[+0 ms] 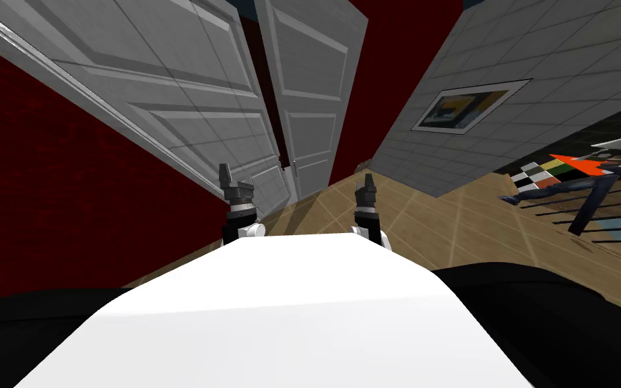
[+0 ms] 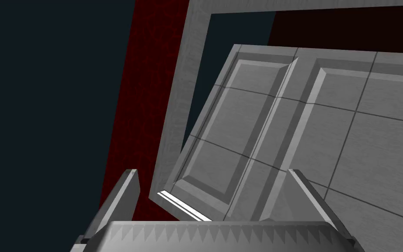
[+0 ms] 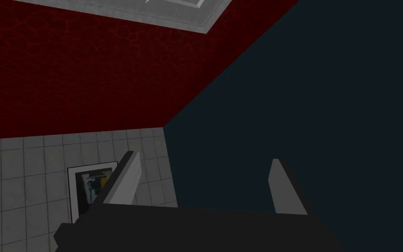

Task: Push the door open

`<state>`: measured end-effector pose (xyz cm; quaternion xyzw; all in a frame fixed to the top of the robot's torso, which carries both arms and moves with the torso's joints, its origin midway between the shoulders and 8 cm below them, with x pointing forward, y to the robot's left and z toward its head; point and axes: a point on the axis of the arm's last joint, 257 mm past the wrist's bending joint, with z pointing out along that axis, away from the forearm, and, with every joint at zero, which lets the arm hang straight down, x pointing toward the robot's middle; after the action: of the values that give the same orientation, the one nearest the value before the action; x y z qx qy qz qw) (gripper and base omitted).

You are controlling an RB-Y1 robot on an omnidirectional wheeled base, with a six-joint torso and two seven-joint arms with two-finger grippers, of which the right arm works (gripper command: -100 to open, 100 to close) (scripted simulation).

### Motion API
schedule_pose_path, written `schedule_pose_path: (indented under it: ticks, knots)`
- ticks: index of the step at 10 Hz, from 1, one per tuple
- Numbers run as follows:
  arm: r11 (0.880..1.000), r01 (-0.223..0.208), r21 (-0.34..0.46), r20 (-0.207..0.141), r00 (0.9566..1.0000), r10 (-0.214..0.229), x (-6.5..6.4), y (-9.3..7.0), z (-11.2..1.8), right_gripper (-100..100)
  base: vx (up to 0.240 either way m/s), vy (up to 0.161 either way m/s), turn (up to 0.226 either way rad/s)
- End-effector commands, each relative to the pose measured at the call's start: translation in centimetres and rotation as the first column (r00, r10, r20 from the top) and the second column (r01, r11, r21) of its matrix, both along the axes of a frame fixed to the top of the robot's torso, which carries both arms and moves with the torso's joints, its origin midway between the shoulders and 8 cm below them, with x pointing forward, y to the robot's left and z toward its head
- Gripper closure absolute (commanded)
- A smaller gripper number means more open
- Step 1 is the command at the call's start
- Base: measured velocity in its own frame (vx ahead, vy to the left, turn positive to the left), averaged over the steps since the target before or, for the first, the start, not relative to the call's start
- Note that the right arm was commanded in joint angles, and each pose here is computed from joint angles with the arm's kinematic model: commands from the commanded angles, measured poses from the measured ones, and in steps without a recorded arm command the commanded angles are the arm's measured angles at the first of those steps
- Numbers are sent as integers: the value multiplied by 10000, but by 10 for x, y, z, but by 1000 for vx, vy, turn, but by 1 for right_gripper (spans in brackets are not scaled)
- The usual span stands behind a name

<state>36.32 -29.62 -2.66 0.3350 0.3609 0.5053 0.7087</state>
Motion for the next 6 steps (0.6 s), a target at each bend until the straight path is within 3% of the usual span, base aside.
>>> schedule_pose_path:
  ticks: [1,6]
  knots:
    - [9998,-109,177,-1,9999,109,2,-1,-4,-100,18,-3,217]
    - [9899,-641,1261,47,9979,640,11,-10,-26,-100,80,-38,301]
